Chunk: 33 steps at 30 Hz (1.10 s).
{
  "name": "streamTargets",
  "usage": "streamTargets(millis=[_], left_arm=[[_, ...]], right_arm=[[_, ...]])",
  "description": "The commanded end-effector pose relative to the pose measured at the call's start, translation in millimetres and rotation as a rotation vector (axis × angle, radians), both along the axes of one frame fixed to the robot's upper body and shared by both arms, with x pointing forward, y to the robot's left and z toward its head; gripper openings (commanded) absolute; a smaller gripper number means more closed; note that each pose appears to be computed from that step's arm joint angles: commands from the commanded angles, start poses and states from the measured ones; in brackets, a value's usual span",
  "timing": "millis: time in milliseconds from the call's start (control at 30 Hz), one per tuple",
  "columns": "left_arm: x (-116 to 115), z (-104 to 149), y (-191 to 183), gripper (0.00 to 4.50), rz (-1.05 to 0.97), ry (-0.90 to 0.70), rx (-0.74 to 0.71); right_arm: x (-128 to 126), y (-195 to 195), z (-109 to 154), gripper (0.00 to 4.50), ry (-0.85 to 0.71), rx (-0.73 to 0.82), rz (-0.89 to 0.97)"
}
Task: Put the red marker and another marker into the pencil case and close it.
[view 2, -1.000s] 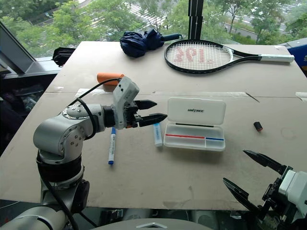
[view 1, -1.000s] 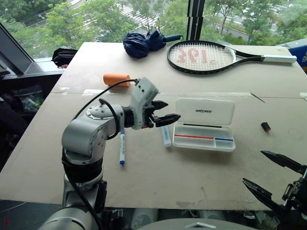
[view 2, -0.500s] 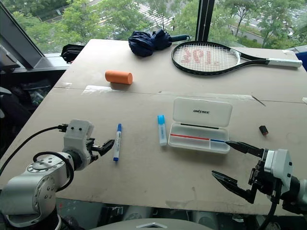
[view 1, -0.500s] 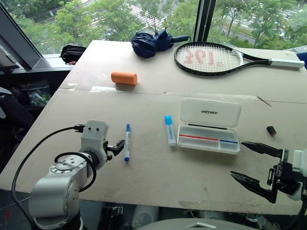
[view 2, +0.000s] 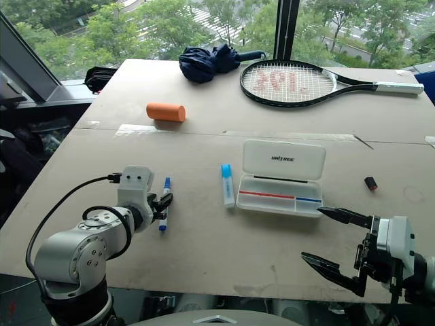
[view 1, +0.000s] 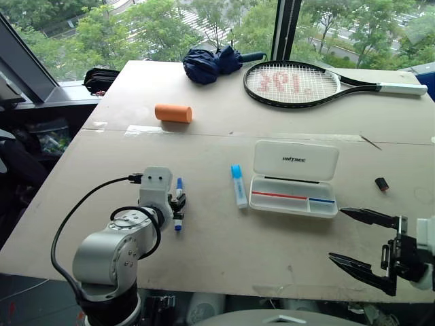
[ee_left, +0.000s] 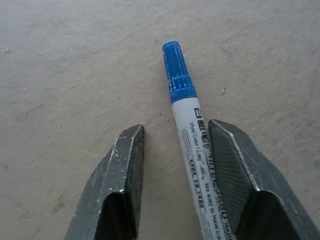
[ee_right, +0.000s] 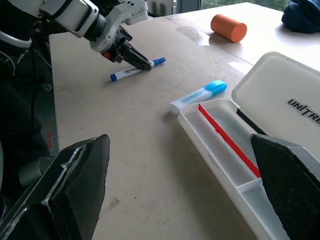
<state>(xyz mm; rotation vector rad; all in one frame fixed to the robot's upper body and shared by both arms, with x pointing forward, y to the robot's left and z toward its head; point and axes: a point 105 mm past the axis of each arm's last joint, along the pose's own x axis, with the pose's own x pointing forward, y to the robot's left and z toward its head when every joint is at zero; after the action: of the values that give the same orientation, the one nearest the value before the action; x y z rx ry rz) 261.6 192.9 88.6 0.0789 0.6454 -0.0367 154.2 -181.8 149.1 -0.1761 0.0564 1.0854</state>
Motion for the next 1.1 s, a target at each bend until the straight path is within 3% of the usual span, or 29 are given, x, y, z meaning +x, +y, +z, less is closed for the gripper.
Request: streamTargets(millis=[33, 67, 200, 267, 300, 367, 433, 500, 733, 1100], left_arm=[[-9.4, -17.1, -5.4, 0.31, -0.051, 0.099, 0.000], [-10.0, -16.5, -5.1, 0.05, -0.060, 0.101, 0.005], [-9.4, -7.0, -0.2, 0.05, -0.077, 0.076, 0.003], [-1.3, 21.8, 0.3, 0.05, -0.169, -0.009, -0.062], [3.8, 41.5, -4.1, 0.05, -0.257, -0.075, -0.110], [-7.6, 73.7, -35.7, 0.05, -0.630, -0.101, -0.280], [-13.3, 88.1, -52.5, 0.05, -0.873, -0.065, -0.251], [-11.4, 89.4, -66.2, 0.05, -1.080, -0.067, -0.104], [34.7, 83.6, -147.3, 0.05, -1.509, -0.071, 0.055], [59.0, 62.1, -206.8, 0.05, -1.711, -0.023, 0.259]], right_arm=[[-1.1, -1.0, 8.1, 4.50, -0.046, -0.010, -0.006], [-1.0, -0.6, 8.3, 4.50, -0.046, -0.009, -0.008], [-1.2, 0.2, 8.4, 4.50, -0.044, -0.007, -0.015], [-1.5, 0.3, 8.2, 4.50, -0.043, -0.003, -0.025], [-1.9, 0.3, 8.1, 4.50, -0.042, -0.003, -0.030], [-2.6, 0.3, 8.1, 4.50, -0.043, 0.002, -0.048], [-4.4, 0.0, 7.5, 4.50, -0.042, 0.005, -0.072], [-5.8, -0.7, 6.7, 4.50, -0.043, 0.003, -0.096], [-14.8, -14.6, 5.6, 4.50, -0.043, -0.027, -0.221], [-21.6, -16.4, 9.0, 4.50, -0.053, -0.047, -0.302]])
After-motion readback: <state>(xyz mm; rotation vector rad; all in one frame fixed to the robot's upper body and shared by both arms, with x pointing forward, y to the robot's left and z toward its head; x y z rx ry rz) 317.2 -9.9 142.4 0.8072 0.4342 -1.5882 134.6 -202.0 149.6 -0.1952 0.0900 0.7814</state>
